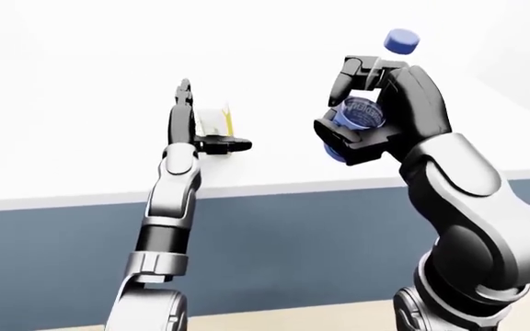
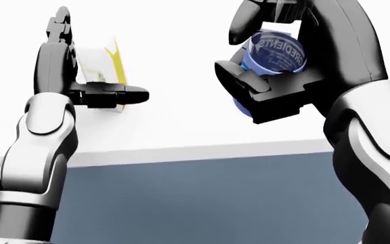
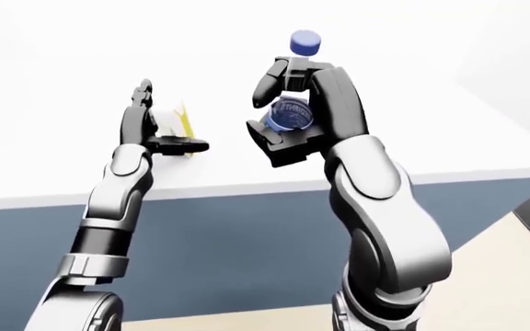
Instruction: Move the drinks to the dining counter.
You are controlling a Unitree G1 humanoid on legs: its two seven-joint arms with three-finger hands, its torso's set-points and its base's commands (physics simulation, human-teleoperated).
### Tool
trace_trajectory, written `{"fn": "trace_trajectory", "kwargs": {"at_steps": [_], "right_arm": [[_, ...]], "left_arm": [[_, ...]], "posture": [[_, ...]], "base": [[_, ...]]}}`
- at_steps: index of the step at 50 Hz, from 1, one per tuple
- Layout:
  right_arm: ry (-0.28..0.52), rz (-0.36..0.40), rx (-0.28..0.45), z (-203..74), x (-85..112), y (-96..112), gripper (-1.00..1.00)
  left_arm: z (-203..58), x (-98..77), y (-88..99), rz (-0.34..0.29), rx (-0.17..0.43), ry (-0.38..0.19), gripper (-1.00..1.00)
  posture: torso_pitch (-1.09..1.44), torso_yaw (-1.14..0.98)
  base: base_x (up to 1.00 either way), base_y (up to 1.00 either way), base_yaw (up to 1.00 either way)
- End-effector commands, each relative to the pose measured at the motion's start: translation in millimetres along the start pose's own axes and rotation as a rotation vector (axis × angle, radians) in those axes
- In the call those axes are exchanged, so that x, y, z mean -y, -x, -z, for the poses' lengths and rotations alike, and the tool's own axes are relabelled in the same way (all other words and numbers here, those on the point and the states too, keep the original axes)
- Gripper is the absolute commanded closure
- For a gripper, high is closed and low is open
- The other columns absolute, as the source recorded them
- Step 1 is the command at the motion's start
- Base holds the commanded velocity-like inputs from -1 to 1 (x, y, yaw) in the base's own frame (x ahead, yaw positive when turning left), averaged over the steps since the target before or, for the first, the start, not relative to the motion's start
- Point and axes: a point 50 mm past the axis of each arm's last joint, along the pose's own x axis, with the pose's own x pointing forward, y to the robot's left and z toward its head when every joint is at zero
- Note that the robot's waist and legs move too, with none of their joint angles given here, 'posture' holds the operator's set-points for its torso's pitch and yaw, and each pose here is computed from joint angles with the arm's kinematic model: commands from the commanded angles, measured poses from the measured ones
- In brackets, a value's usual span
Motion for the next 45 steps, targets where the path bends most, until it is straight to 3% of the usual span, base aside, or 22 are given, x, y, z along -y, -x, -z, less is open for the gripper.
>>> {"fn": "trace_trajectory", "kwargs": {"at_steps": [1, 7, 16, 24, 31, 45], "right_arm": [[0.008, 0.022, 0.115, -17.1, 2.7, 3.5, 1.0], [0.005, 0.028, 0.115, -20.0, 4.6, -0.2, 1.0], [-0.039, -0.003, 0.093, -20.7, -7.0, -18.5, 1.0], [-0.056, -0.051, 0.029, -12.7, -24.1, -41.9, 1.0], [-0.039, -0.089, -0.027, 1.3, -39.6, -56.8, 1.0], [-0.016, 0.001, 0.002, 44.7, -68.7, -95.9, 1.0]], "left_arm": [[-28.1, -3.5, -0.1, -0.01, 0.111, 0.011, -1.0], [-32.8, -14.3, 13.3, -0.014, 0.132, 0.014, -1.0], [-44.7, -36.9, 73.3, -0.04, 0.214, 0.048, -1.0], [-52.8, -43.3, 102.8, -0.031, 0.254, 0.065, -1.0], [-53.9, -47.0, 111.6, -0.033, 0.266, 0.062, -1.0], [-62.7, -43.8, 111.5, -0.02, 0.292, 0.074, -1.0]], "posture": [[0.0, 0.0], [0.0, 0.0], [0.0, 0.0], [0.0, 0.0], [0.0, 0.0], [0.0, 0.0]], "base": [[0.0, 0.0, 0.0], [0.0, 0.0, 0.0], [0.0, 0.0, 0.0], [0.0, 0.0, 0.0], [0.0, 0.0, 0.0], [0.0, 0.0, 0.0]]}}
